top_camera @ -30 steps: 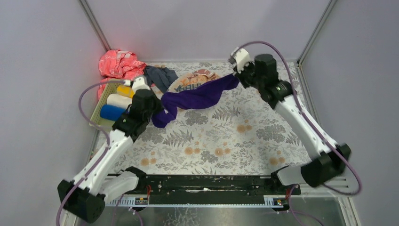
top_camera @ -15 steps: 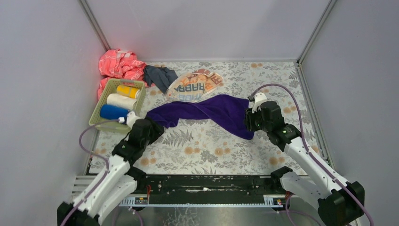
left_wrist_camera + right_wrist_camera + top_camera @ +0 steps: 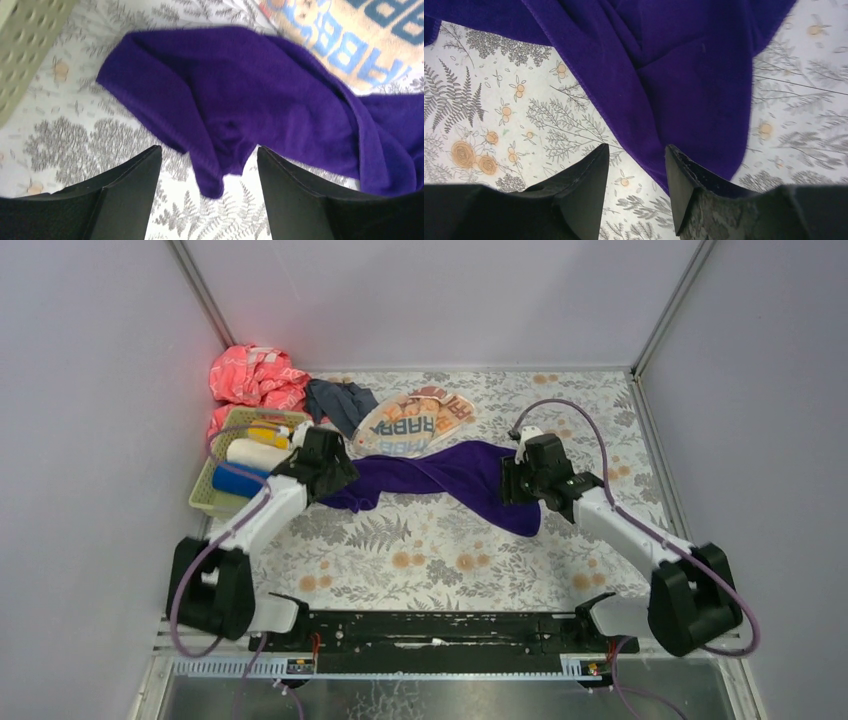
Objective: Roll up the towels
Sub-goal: Flatten out the towel at the center of the board.
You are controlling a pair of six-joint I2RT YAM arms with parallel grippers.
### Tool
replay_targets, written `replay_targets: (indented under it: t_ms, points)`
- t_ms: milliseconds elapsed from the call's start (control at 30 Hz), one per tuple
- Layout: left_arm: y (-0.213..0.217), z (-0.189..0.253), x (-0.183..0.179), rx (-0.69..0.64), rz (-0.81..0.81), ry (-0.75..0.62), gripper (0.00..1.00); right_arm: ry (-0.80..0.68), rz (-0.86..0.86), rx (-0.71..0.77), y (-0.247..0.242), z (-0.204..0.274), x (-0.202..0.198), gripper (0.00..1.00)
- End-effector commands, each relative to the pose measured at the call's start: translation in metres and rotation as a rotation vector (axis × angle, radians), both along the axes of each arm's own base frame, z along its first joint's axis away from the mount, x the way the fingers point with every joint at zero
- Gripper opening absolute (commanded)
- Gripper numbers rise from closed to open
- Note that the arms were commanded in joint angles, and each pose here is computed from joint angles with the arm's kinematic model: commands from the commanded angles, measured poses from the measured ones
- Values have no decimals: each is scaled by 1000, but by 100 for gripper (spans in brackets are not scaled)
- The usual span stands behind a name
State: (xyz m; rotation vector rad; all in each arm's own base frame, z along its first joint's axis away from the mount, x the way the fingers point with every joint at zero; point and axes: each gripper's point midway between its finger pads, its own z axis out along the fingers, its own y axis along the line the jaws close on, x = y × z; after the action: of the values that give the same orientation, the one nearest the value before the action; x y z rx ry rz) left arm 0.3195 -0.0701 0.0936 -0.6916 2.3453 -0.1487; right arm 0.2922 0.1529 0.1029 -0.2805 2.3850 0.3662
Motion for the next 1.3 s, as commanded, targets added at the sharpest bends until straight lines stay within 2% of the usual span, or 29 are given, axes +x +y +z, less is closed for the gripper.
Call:
replay_targets:
  t_ms: [0, 233, 533, 800, 1067, 1133, 1200, 1267]
  points:
    - [12, 1, 45, 37, -70, 21, 70, 5, 13, 107, 28, 7, 24, 53]
    - [40, -32, 68, 42, -74, 151, 69, 179, -116, 85, 7, -52, 21, 56]
    - [43, -52, 65, 71, -139, 236, 68, 356, -401, 122, -62, -99, 1, 60]
    - [52, -53, 57, 133, -181, 269, 69, 344, -734, 172, -131, -106, -1, 61]
    - [43, -68, 58, 103, -257, 309, 68, 306, -676, 241, -123, -97, 11, 60]
    - [36, -70, 63, 73, -279, 308, 65, 308, -664, 252, -120, -99, 10, 60]
    - [31, -75, 66, 50, -301, 317, 56, 308, -649, 259, -118, -99, 10, 60]
    - [26, -76, 71, 31, -330, 324, 32, 306, -638, 264, -117, -98, 11, 60]
